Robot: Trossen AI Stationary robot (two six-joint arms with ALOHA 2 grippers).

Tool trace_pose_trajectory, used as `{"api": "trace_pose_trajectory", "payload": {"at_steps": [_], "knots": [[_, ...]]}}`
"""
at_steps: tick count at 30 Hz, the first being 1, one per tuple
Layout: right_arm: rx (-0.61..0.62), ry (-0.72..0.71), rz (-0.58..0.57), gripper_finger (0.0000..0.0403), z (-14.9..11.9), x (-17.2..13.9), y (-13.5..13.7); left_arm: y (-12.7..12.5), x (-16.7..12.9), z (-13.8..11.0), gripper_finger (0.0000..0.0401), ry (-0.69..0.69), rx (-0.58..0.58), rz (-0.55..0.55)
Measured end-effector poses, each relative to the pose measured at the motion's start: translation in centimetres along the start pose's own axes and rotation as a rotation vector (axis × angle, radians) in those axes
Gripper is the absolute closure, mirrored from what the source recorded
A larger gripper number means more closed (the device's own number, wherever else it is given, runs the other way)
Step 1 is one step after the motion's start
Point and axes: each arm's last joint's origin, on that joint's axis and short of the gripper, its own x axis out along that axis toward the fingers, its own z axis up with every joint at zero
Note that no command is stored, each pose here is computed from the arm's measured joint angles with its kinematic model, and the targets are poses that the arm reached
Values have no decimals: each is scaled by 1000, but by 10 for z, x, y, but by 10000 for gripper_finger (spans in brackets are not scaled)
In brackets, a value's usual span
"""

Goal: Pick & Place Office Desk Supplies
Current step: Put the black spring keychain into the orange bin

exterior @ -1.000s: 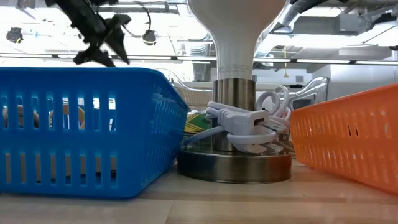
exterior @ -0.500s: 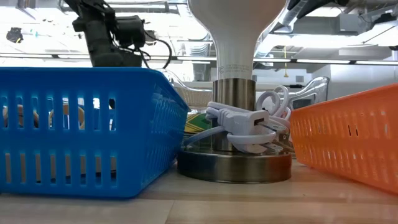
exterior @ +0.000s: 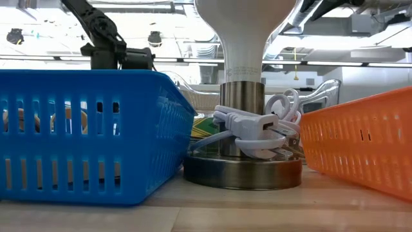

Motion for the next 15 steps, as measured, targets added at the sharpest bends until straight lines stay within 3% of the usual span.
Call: {"api": "trace_pose_trajectory", "payload": {"at_steps": [9, 12, 15], "knots": [[-5, 1, 4, 226, -1, 0, 1, 1, 17, -10, 216, -61, -210, 68], [-8, 2, 5, 226, -1, 0, 1, 0, 22, -16, 250, -54, -270, 72], [-14, 4, 10, 226, -2, -1, 2, 0, 25, -21, 317, -47, -351, 78]]}}
